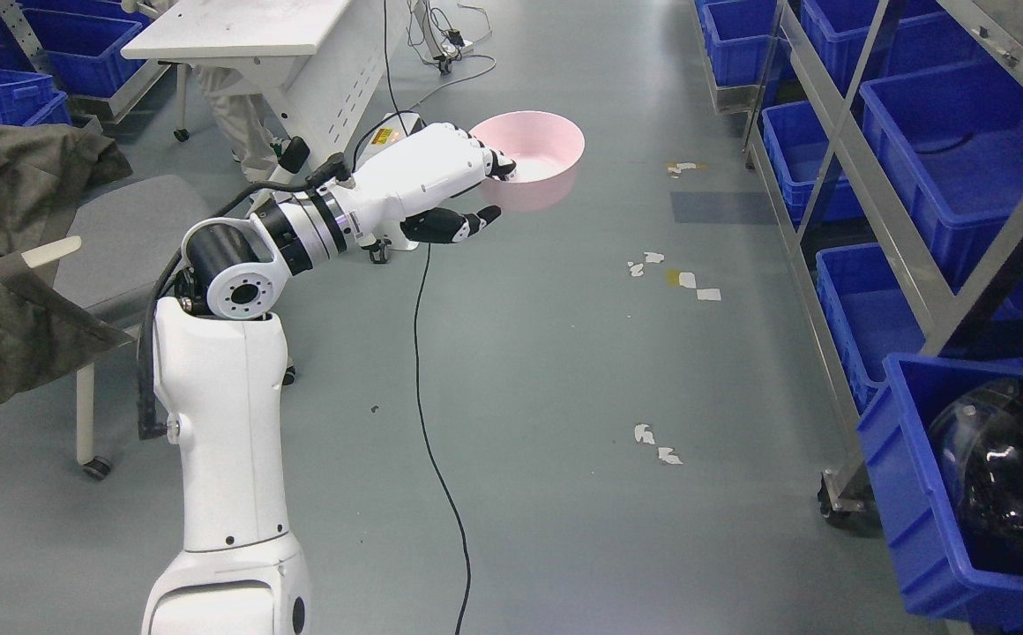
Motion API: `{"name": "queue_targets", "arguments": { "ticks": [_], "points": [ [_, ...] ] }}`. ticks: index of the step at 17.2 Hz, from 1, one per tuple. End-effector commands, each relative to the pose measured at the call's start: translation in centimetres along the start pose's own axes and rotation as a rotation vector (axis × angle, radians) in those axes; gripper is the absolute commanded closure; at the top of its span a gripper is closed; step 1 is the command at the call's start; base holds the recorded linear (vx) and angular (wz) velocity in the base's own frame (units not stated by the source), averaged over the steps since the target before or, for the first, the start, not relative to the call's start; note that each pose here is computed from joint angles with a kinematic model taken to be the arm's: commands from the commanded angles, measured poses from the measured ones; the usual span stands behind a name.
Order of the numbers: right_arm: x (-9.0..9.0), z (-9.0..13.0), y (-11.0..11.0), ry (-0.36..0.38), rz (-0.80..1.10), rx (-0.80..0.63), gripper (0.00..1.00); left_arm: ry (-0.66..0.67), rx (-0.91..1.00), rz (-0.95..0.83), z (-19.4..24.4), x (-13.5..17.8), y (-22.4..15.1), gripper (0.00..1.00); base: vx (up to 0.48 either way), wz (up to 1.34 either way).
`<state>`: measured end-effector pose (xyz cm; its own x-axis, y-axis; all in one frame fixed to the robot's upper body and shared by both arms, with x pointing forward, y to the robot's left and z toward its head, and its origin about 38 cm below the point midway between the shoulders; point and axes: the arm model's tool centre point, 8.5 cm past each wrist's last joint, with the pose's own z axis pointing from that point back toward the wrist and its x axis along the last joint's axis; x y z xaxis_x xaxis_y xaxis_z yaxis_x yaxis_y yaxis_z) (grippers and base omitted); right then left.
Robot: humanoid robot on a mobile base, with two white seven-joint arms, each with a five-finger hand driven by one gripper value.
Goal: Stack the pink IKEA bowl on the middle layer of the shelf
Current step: 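Hold the pink bowl raised in the left hand while driving to the other shelf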
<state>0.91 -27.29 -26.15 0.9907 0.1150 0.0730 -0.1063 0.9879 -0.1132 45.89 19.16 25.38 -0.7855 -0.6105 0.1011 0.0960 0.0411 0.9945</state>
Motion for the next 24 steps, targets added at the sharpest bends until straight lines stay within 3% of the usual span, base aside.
{"name": "queue_targets", "arguments": {
  "ticks": [1,16,24],
  "points": [
    [-1.0,0.0,-1.0,0.007,0.002,-0.015,0.00,-0.019,-0.028,-0.010,-0.3,0.4,-0.5,0.99,0.190,0.13],
    [-1.0,0.0,-1.0,0.007,0.002,-0.015,0.00,-0.152,-0.082,-0.015,-3.3,4.1,-2.7,0.99,0.299,0.01],
    [-1.0,0.0,-1.0,0.007,0.002,-0.015,0.00,-0.154,-0.087,-0.010,-3.3,4.2,-3.0,0.99,0.322,0.00]
  ]
}}
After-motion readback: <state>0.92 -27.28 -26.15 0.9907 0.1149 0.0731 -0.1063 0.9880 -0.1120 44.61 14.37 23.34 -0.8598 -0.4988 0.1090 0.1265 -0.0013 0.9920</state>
